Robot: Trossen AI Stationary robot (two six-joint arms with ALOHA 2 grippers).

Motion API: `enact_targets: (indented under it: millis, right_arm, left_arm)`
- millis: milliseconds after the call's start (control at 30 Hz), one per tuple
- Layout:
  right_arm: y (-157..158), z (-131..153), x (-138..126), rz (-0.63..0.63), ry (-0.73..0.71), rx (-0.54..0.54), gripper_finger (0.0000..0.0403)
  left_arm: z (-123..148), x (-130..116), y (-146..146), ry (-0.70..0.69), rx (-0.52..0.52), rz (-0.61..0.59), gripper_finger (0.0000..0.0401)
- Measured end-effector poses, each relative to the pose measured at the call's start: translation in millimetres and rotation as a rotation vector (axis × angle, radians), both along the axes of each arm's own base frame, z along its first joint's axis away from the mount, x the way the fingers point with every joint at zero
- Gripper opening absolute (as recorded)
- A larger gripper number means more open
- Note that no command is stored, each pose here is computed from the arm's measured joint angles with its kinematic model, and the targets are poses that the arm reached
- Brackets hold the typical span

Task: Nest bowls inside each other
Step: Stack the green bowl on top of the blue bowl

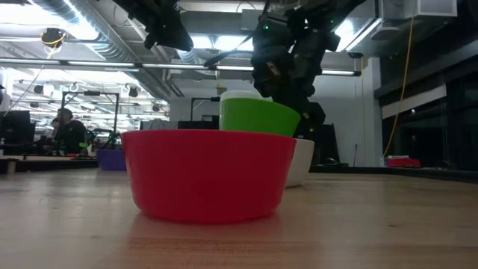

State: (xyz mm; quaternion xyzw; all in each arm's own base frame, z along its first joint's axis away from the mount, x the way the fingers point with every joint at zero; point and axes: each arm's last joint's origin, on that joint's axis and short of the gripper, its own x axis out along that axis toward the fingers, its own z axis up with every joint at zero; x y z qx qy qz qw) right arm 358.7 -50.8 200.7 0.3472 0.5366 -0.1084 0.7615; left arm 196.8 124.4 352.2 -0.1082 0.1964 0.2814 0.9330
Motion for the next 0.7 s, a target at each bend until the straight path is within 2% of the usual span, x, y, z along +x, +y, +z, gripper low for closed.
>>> enact_targets:
  millis: [400,700]
  right_arm:
    - [-9.1,-1.0,-1.1,-0.007,-0.001,-0.023,0.0001]
    - [-8.5,-11.4,2.7,0.018,0.011,0.022,0.001]
  left_arm:
    - [0.0,0.0,0.0,0.0,0.0,-0.002,0.0098]
    - [0.0,0.0,-0.1,0.001,0.001,-0.003,0.0098]
